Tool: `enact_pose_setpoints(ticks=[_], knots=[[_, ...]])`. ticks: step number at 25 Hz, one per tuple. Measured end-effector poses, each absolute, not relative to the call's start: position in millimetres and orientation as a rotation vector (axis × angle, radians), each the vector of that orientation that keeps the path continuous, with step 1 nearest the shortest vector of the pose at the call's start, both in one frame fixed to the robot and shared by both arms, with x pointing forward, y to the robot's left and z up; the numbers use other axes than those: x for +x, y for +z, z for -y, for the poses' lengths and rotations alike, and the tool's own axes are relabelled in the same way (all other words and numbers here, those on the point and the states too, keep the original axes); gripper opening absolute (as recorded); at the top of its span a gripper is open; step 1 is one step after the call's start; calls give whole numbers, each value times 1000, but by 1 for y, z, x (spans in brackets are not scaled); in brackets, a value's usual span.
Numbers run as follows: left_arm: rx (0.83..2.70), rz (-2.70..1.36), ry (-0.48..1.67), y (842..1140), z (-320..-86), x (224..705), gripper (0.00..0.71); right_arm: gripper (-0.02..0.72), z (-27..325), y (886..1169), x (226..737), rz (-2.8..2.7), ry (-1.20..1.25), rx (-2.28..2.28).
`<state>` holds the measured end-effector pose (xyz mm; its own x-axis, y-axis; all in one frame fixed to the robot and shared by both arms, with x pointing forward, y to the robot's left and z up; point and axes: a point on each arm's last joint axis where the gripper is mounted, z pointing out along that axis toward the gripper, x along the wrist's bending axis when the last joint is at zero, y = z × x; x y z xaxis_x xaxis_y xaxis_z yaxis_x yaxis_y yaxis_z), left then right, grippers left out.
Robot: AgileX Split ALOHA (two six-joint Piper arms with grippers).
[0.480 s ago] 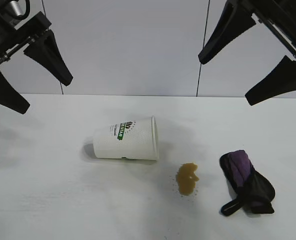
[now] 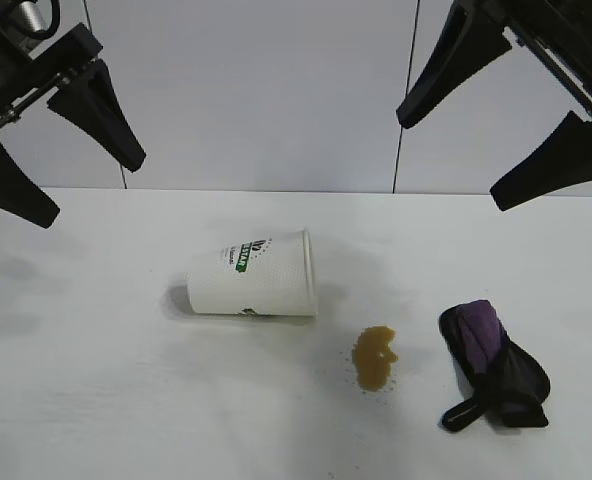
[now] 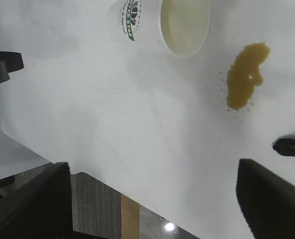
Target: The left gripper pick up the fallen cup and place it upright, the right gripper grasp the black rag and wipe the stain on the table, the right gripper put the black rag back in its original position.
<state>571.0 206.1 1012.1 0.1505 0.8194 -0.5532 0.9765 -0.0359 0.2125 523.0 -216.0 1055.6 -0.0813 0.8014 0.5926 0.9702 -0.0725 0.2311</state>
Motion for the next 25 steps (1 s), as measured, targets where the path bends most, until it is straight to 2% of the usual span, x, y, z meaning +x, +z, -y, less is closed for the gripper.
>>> enact_pose_setpoints(ticks=[10, 17, 22, 25], knots=[[1894, -1708, -374, 1012, -206, 571, 658, 623, 216, 1056, 523, 1931, -895, -1922], [1978, -1695, -434, 1010, -207, 564, 658, 623, 216, 1056, 523, 1931, -895, -1922], [2101, -1467, -369, 1021, -205, 568, 658, 623, 216, 1056, 523, 1931, -896, -1923], [2171, -1237, -298, 1033, -191, 571, 658, 623, 216, 1056, 523, 1931, -896, -1923]])
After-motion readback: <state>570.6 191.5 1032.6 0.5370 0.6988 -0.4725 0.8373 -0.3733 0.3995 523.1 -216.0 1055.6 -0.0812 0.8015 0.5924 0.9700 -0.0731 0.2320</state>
